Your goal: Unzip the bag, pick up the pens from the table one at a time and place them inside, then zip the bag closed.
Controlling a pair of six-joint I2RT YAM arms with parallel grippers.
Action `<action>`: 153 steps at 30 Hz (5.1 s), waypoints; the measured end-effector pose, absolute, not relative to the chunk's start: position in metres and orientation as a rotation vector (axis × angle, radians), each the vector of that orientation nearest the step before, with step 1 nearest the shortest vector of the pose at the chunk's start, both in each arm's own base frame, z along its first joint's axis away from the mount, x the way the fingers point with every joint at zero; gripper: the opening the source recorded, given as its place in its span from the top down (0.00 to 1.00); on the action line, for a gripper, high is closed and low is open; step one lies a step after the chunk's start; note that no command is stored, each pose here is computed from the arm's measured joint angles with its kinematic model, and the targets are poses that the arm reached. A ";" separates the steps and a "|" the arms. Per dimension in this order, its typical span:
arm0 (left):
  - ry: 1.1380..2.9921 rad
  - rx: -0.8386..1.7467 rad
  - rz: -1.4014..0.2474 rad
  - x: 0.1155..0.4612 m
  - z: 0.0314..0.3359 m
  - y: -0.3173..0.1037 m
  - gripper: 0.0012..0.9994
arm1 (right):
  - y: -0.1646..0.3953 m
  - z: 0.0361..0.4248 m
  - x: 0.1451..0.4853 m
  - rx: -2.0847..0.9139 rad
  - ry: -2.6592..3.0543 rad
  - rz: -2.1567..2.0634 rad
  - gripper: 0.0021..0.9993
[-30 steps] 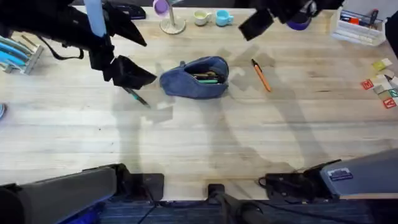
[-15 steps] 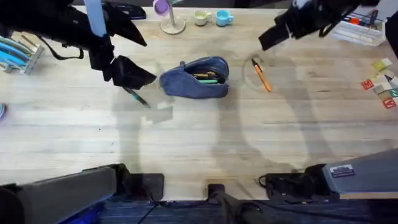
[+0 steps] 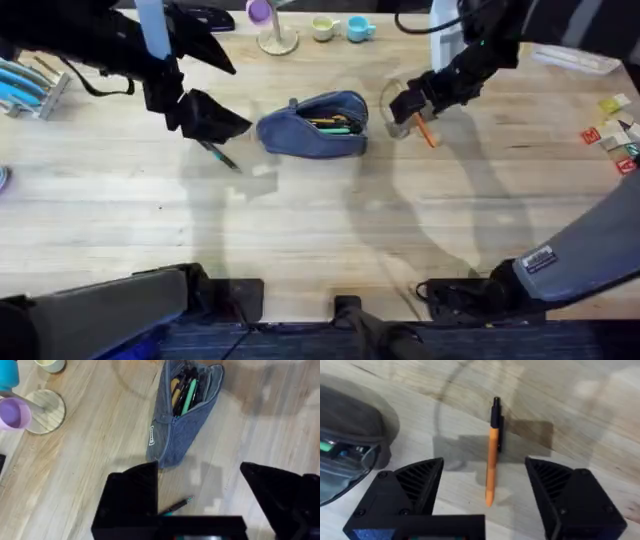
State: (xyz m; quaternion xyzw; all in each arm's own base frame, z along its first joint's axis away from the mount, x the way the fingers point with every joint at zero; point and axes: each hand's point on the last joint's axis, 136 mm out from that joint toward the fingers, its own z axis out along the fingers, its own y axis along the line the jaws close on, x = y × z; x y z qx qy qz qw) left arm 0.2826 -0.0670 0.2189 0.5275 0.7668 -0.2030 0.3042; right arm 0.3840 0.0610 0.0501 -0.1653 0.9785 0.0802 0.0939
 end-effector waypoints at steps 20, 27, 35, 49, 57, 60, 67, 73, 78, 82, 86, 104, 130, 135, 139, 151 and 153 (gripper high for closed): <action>2.031 1.397 -0.538 0.283 0.219 -0.067 0.01 | 0.047 0.038 0.391 -0.479 2.932 0.104 0.49; 2.031 1.397 -0.538 0.283 0.219 -0.067 0.01 | 0.049 0.038 0.393 -0.514 2.926 0.036 0.80; 2.031 1.397 -0.538 0.283 0.219 -0.067 0.01 | 0.054 0.038 0.394 -0.537 2.917 0.024 0.96; 2.031 1.397 -0.538 0.283 0.219 -0.067 0.01 | 0.087 0.090 0.395 -0.656 2.752 0.159 0.97; 2.031 1.397 -0.538 0.283 0.219 -0.067 0.01 | 0.146 0.148 0.379 -1.042 2.453 0.286 0.97; 2.031 1.397 -0.538 0.283 0.219 -0.067 0.01 | 0.168 0.151 0.365 -1.188 2.389 0.308 0.97; 2.031 1.397 -0.538 0.283 0.219 -0.067 0.01 | 0.201 0.149 0.342 -1.394 2.301 0.334 0.97; 2.031 1.397 -0.538 0.283 0.219 -0.067 0.01 | 0.210 0.148 0.336 -1.453 2.267 0.340 0.97; 2.031 1.397 -0.538 0.283 0.219 -0.067 0.01 | 0.213 0.148 0.334 -1.564 2.185 0.314 0.97; 2.031 1.397 -0.538 0.283 0.219 -0.067 0.01 | 0.216 0.148 0.332 -1.709 2.060 0.275 0.97; 2.031 1.397 -0.538 0.283 0.219 -0.067 0.01 | 0.218 0.145 0.333 -1.809 1.967 0.246 0.97; 2.031 1.397 -0.538 0.283 0.219 -0.067 0.01 | 0.249 0.106 0.352 -1.919 1.849 0.234 0.97; 2.031 1.397 -0.537 0.283 0.219 -0.067 0.01 | 0.284 0.090 0.357 -1.908 1.794 0.248 0.15; 2.031 1.397 -0.537 0.283 0.219 -0.067 0.01 | 0.284 0.090 0.357 -1.833 1.878 0.278 0.00; 2.031 1.397 -0.538 0.283 0.219 -0.067 0.01 | 0.284 0.090 0.357 -1.786 1.928 0.296 0.00; 2.128 1.311 -0.623 0.273 0.218 -0.069 0.01 | 0.282 0.157 0.353 -1.606 1.917 0.304 0.00; 2.169 1.229 -0.625 0.280 0.219 -0.068 0.01 | 0.281 0.167 0.352 -1.571 1.918 0.309 0.00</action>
